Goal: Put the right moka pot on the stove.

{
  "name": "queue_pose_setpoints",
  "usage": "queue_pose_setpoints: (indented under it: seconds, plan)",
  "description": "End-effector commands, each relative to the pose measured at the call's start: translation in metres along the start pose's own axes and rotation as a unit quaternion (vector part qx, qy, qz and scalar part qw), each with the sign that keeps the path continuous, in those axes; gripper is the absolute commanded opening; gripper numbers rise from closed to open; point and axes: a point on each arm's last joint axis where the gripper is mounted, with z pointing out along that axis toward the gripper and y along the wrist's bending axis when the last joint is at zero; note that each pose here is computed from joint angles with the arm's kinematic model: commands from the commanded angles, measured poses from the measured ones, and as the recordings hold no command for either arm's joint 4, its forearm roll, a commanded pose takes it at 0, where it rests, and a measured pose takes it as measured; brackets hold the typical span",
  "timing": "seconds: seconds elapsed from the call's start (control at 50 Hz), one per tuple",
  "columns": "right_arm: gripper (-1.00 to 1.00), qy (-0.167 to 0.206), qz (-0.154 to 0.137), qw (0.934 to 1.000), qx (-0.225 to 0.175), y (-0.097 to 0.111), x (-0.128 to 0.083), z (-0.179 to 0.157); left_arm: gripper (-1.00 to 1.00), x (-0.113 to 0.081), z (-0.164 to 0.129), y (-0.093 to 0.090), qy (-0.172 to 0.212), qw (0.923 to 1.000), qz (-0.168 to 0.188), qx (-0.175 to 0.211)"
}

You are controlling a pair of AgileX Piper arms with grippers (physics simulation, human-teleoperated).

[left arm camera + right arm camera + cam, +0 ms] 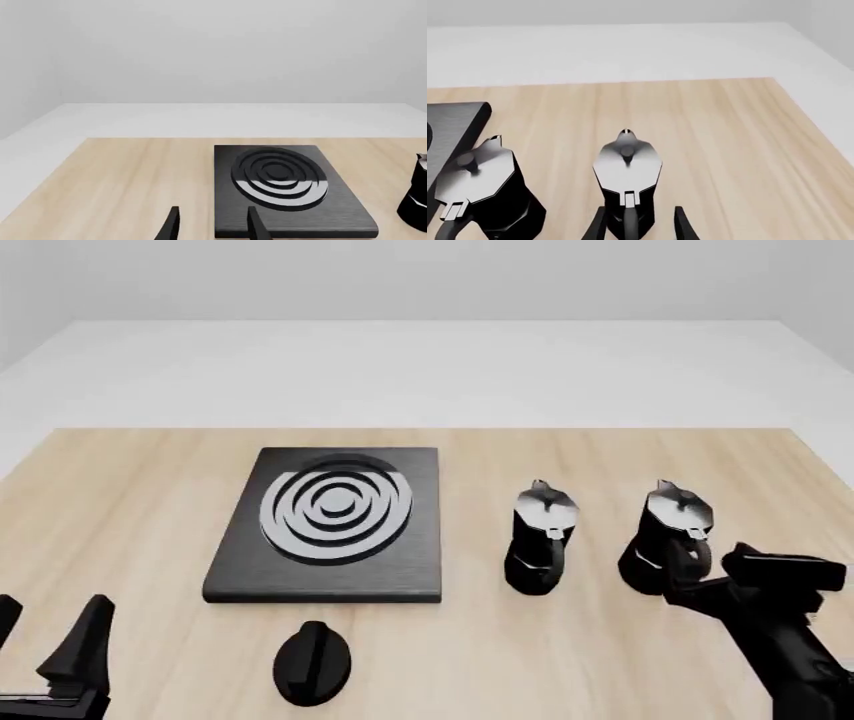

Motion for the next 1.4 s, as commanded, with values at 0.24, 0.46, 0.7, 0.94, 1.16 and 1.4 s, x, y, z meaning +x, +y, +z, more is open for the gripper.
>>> queue_pose_setpoints:
  seconds: [0.24,0.46,0.7,0.94,1.16,1.4]
  plan:
    - [1.00,0.036,0.004,0.9993,-0.010,0.005,0.012,0.026,1.00,0.000,0.000,0.000,0.000,1.0000,0.000,0.000]
    - [1.00,0.040,0.003,0.9991,-0.014,0.007,0.015,0.028,1.00,0.000,0.000,0.000,0.000,1.0000,0.000,0.000]
    - [-1.00,0.030,-0.007,0.9994,-0.015,0.007,0.008,0.020,1.00,0.000,0.000,0.000,0.000,1.0000,0.000,0.000]
    - [-1.00,0.014,-0.022,0.9995,-0.019,0.008,-0.008,0.016,1.00,0.000,0.000,0.000,0.000,1.0000,0.000,0.000]
    - [-1.00,-0.009,-0.036,0.9989,-0.028,0.012,-0.034,0.015,1.00,0.000,0.000,0.000,0.000,1.0000,0.000,0.000]
    - [-1.00,-0.024,-0.052,0.9979,-0.030,0.014,-0.056,0.017,1.00,0.000,0.000,0.000,0.000,1.0000,0.000,0.000]
